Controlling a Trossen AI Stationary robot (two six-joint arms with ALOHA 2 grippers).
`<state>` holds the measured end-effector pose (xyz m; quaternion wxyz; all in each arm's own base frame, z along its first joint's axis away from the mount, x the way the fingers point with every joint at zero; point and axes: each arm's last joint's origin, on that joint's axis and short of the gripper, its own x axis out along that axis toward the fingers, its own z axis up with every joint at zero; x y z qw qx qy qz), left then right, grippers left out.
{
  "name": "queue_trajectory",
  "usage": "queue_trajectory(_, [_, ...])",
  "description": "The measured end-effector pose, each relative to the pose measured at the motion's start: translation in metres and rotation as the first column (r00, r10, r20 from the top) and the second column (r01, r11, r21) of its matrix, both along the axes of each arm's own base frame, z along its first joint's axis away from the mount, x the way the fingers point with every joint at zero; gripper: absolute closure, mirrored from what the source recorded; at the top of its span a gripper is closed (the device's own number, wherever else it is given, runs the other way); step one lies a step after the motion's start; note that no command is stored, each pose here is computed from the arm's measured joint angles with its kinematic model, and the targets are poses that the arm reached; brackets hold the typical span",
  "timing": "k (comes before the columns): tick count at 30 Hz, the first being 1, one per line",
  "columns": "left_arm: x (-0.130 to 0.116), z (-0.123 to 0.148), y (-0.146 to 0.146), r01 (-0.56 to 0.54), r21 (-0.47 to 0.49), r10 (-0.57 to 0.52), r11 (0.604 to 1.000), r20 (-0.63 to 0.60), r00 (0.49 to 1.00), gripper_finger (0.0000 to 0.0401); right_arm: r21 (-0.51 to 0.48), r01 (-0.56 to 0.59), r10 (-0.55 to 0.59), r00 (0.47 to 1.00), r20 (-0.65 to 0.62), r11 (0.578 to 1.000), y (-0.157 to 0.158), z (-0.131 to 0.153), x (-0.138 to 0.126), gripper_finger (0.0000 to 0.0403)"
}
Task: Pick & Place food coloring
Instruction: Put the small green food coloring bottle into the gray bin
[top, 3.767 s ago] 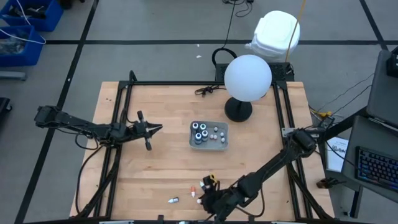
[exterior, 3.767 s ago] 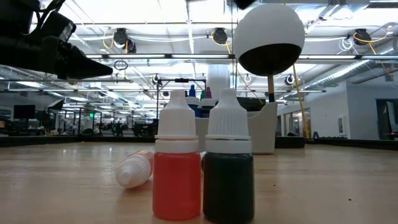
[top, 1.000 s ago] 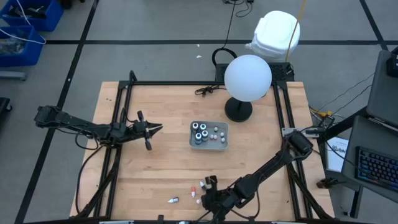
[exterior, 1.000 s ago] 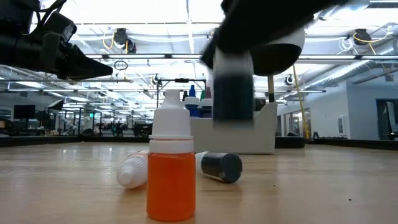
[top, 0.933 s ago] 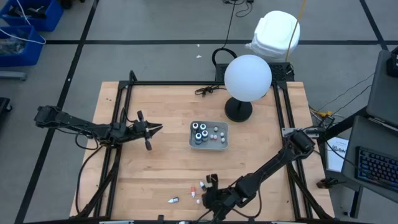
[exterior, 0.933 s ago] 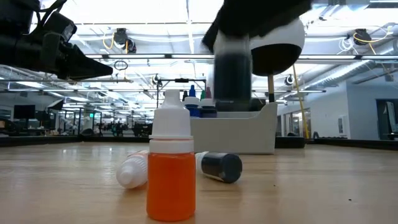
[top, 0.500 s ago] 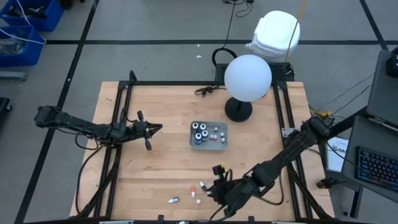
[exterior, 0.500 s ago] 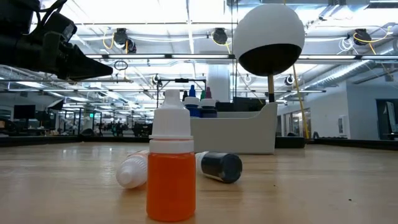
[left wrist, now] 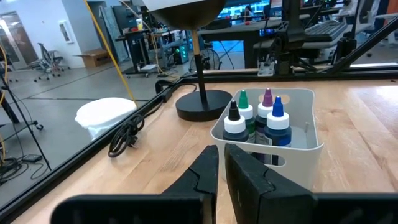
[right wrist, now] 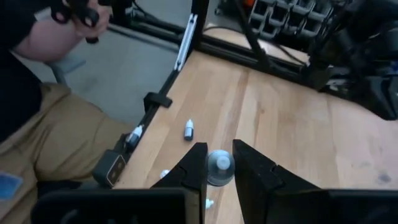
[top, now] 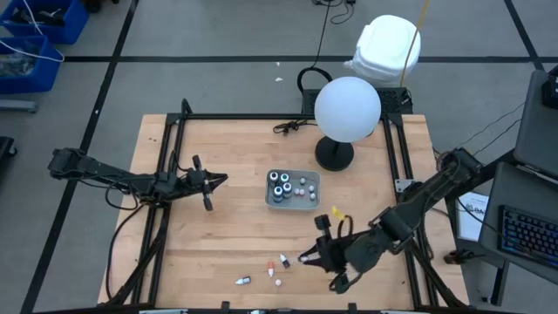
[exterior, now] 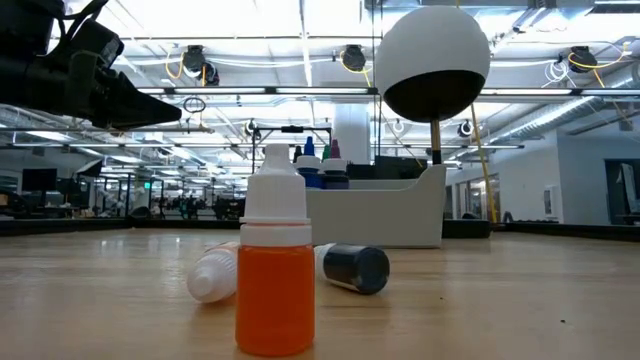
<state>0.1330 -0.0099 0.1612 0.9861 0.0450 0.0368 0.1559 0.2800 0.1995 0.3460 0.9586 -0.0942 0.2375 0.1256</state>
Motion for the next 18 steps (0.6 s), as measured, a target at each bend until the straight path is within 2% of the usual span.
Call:
queue_trajectory(8, [0.0, 0.0, 0.0, 0.0, 0.0, 0.0, 1.0, 0.0, 1.0, 0.0364, 0.078, 0.179, -0.185, 0.98, 0.069, 0.981, -0.044, -0.013, -0.051, 0.0356])
queue_trajectory(13, [0.0, 0.0, 0.0, -0.001, 0.0, 0.001, 1.0, 0.0, 1.0, 0.0364, 0.184, 0.194, -0.225, 0.961, 0.164, 0.964, -0.072, -0.03, -0.087, 0.0356])
queue_trajectory(18, [0.0, 0.0, 0.0, -0.002, 0.001, 0.002, 1.0, 0.0, 1.0, 0.0364, 0.256, 0.205, -0.266, 0.935, 0.234, 0.945, -0.096, -0.06, -0.116, 0.0356])
